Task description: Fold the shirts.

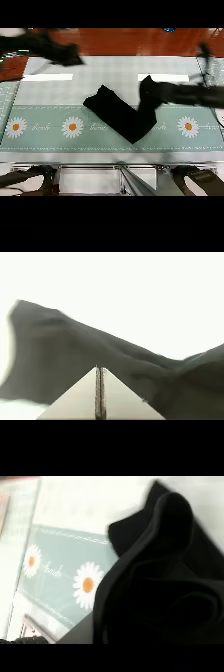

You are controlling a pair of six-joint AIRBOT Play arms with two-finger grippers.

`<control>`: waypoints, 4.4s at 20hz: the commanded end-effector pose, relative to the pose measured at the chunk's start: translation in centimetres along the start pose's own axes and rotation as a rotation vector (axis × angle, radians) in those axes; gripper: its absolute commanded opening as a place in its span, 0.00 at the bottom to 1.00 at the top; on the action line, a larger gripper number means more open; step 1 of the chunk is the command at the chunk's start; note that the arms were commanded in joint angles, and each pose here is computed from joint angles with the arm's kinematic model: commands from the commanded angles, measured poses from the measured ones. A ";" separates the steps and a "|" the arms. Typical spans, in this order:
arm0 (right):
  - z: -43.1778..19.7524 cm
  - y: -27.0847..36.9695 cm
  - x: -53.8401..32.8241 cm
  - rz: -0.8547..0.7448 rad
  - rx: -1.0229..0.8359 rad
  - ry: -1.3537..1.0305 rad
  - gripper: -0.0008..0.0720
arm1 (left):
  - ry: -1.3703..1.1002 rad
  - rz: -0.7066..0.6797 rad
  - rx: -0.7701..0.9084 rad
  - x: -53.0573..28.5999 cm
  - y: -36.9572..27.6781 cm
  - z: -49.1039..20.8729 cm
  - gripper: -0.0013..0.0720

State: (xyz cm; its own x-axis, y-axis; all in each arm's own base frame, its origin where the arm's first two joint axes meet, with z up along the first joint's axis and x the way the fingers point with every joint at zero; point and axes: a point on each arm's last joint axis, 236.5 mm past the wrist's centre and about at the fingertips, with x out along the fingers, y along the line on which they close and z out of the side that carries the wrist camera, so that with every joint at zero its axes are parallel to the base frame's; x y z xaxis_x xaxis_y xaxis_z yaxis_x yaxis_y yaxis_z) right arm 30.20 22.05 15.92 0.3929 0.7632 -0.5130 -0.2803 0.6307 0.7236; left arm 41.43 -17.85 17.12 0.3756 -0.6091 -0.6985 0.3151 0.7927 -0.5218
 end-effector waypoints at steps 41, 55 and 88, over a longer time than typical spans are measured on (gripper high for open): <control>-18.3 -19.0 7.8 -0.211 0.727 0.120 0.57 | -0.115 0.058 -0.375 0.3 8.8 -18.9 0.04; 5.6 -4.7 12.2 -0.038 0.092 -0.012 0.04 | -0.115 0.059 -0.374 0.3 8.8 -18.9 0.04; -19.8 -23.3 -38.5 -1.320 1.185 -0.003 0.04 | -0.429 -0.006 -0.401 -1.6 8.8 -11.7 0.04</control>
State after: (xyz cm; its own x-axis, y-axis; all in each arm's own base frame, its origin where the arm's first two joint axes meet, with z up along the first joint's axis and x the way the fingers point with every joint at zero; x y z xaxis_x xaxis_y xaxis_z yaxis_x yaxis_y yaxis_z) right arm 11.84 -20.03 12.92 0.0424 -0.1482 -0.9881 0.8780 0.4774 -0.0339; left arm 32.84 -10.19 7.72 0.6965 -0.5269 -0.4871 -0.0030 0.6767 -0.7363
